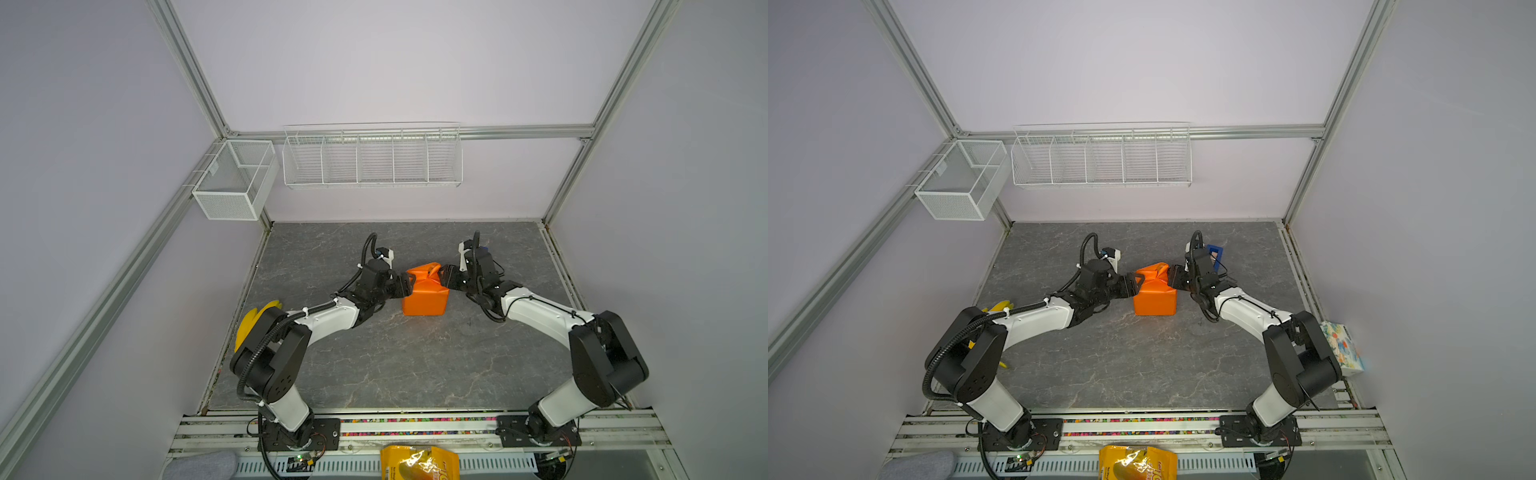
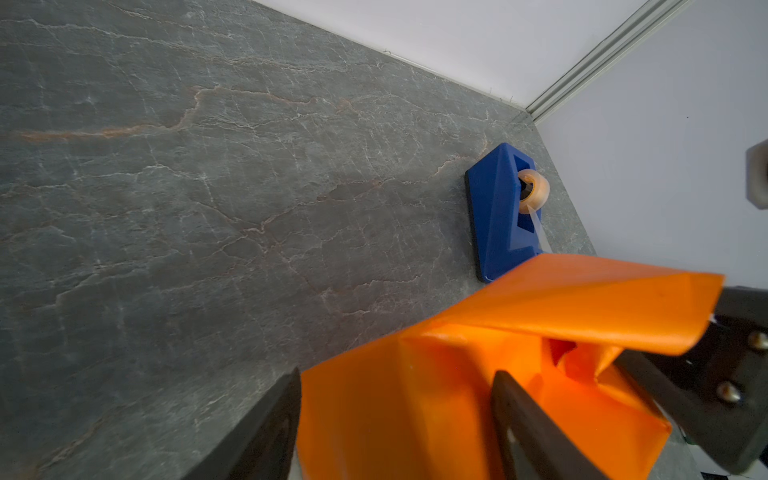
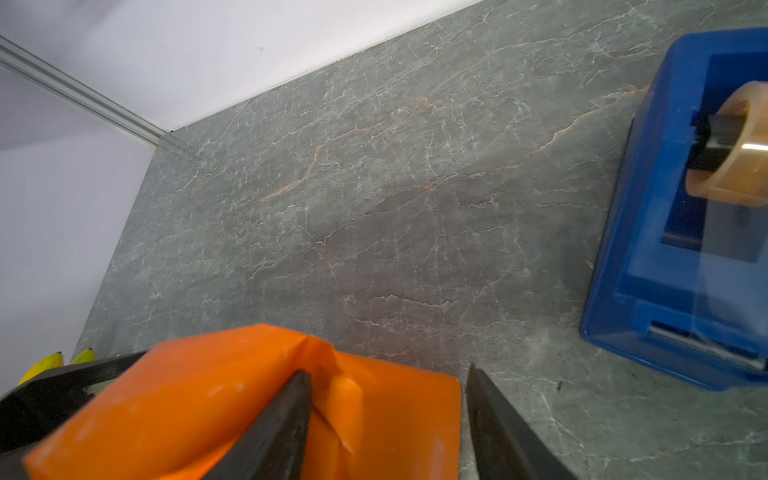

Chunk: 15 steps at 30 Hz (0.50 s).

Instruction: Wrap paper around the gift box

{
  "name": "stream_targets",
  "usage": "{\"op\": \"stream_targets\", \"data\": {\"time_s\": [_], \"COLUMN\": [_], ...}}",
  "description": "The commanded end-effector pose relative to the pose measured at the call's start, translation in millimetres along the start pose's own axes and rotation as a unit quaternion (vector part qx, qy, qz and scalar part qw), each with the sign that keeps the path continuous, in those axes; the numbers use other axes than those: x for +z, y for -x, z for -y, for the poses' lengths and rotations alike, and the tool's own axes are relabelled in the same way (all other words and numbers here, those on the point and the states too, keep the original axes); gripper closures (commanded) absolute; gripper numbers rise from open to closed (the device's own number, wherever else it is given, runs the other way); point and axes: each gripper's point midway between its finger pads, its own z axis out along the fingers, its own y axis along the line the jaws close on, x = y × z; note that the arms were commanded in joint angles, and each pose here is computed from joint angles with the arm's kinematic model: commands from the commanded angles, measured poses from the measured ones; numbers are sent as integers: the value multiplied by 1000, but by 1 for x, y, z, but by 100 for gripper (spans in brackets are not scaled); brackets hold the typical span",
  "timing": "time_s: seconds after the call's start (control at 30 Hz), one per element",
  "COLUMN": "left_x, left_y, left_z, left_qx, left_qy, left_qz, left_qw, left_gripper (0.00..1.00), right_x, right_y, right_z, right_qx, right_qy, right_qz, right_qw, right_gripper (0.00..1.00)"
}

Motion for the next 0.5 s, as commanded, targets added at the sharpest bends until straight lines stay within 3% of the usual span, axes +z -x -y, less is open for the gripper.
{"op": "stream_targets", "data": {"time_s": [0.0,0.17,0.47], "left_x": [0,-2,-4], "left_y": [-34,-33,-30], "left_z": [-26,-25,-25], "left_qx": [3,3,5], "left_qy": [50,51,53], "left_qz": [-61,-60,-57], "left_qw": [997,997,997], "left_gripper": [29,29,29], "right_x": [7,-2,-32], "right_y": [-27,-21,-3], "right_z": [8,3,3], "right_qx": [-17,-21,-29], "right_qy": [-20,-15,-14], "right_qz": [-45,-38,-8], "right_qw": [999,999,999], "right_gripper": [32,23,20]}}
